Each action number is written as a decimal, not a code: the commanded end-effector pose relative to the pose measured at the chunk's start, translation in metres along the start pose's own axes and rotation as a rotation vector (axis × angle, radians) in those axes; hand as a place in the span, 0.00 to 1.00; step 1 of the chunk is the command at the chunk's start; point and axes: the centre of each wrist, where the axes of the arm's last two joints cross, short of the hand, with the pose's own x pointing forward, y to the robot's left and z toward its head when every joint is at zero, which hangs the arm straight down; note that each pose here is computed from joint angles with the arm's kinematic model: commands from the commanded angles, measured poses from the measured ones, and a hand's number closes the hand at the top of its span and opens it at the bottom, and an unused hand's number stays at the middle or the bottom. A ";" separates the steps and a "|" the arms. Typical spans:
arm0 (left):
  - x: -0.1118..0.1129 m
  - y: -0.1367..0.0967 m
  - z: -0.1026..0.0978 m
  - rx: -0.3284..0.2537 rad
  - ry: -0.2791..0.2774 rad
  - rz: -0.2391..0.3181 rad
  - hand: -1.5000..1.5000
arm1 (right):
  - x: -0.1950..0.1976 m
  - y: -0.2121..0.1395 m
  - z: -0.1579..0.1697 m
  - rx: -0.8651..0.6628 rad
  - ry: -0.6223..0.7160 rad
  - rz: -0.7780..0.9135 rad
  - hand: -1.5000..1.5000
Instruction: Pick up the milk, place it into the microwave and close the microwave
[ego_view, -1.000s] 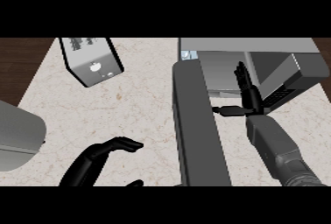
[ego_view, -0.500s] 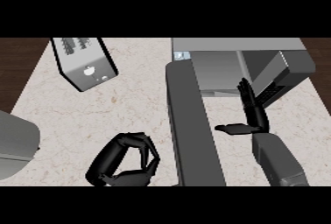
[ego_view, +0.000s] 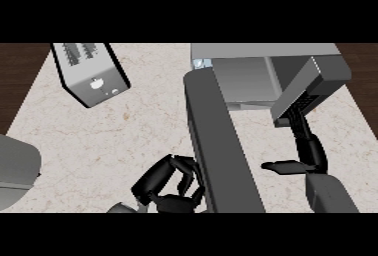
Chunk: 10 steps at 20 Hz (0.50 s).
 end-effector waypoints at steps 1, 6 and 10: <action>-0.026 -0.026 -0.005 -0.061 0.013 0.040 1.00 | 0.021 -0.010 0.012 -0.011 -0.029 -0.020 0.00; -0.028 -0.057 -0.025 -0.158 0.013 -0.053 1.00 | 0.055 -0.039 0.020 -0.033 -0.060 0.003 0.00; -0.021 -0.070 -0.040 -0.154 0.030 -0.083 1.00 | 0.079 -0.054 0.039 0.001 -0.080 -0.019 0.00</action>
